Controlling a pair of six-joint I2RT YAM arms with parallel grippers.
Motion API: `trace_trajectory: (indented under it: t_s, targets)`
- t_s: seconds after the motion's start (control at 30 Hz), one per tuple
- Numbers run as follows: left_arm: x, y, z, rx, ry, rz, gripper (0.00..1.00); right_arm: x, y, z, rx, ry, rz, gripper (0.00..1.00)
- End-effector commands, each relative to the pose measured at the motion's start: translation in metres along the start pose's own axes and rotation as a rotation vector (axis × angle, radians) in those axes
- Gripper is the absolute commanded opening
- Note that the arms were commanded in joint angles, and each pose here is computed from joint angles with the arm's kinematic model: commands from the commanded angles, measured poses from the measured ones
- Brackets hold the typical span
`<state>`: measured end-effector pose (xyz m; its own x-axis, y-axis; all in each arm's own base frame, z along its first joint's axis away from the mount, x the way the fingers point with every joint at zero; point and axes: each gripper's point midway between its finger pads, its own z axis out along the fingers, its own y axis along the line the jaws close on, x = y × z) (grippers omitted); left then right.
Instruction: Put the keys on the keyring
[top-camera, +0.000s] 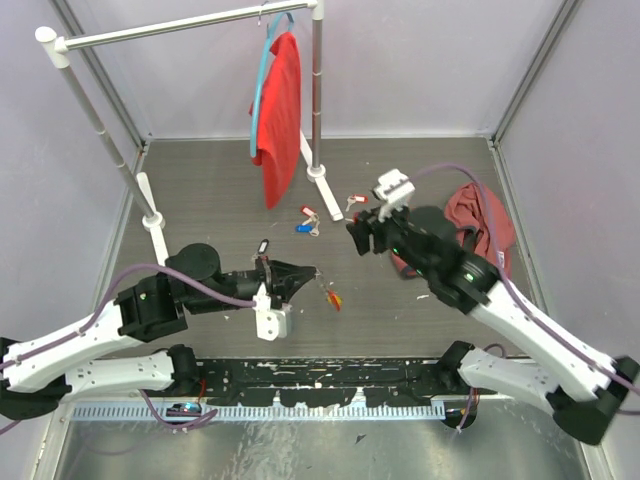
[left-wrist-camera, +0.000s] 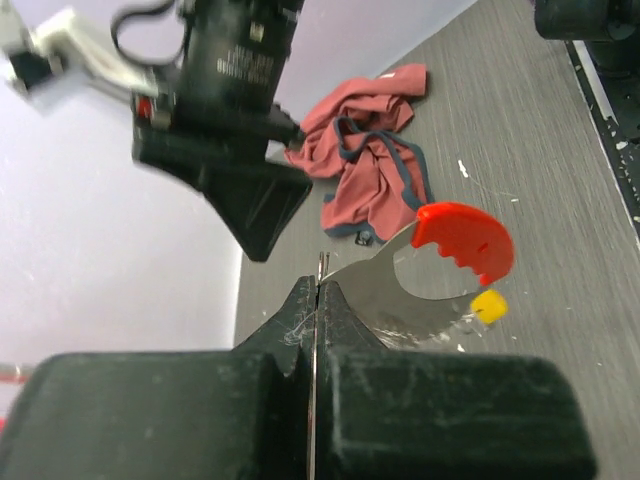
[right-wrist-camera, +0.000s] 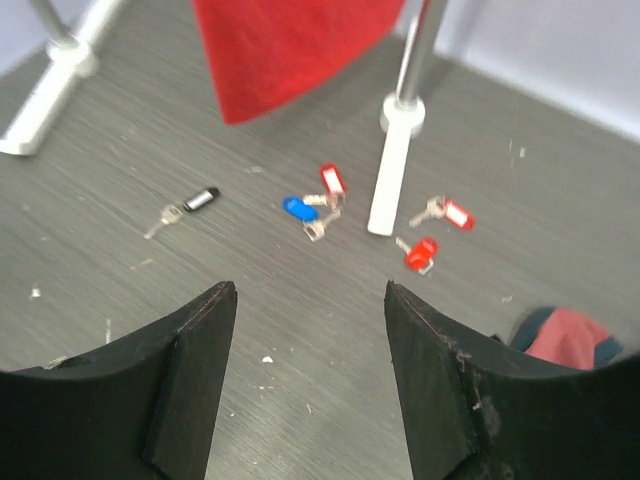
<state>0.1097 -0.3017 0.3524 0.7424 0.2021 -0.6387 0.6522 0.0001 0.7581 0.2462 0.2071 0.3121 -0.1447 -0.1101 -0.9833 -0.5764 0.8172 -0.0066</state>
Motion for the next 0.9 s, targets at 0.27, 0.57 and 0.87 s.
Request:
trace_trajectory:
  t_s: [0.27, 0.57, 0.87]
  targets:
    - [0.052, 0.016, -0.04, -0.213, 0.218, -0.475, 0.0, 0.084, -0.086, 0.114, 0.283, 0.343, 0.369, 0.61]
    - [0.084, 0.021, -0.043, -0.291, 0.236, -0.67, 0.0, 0.136, -0.127, 0.168, 0.406, 0.476, 0.422, 0.59]
    - [0.107, 0.025, -0.04, -0.323, 0.246, -0.722, 0.0, 0.18, -0.145, 0.199, 0.493, 0.581, 0.433, 0.51]
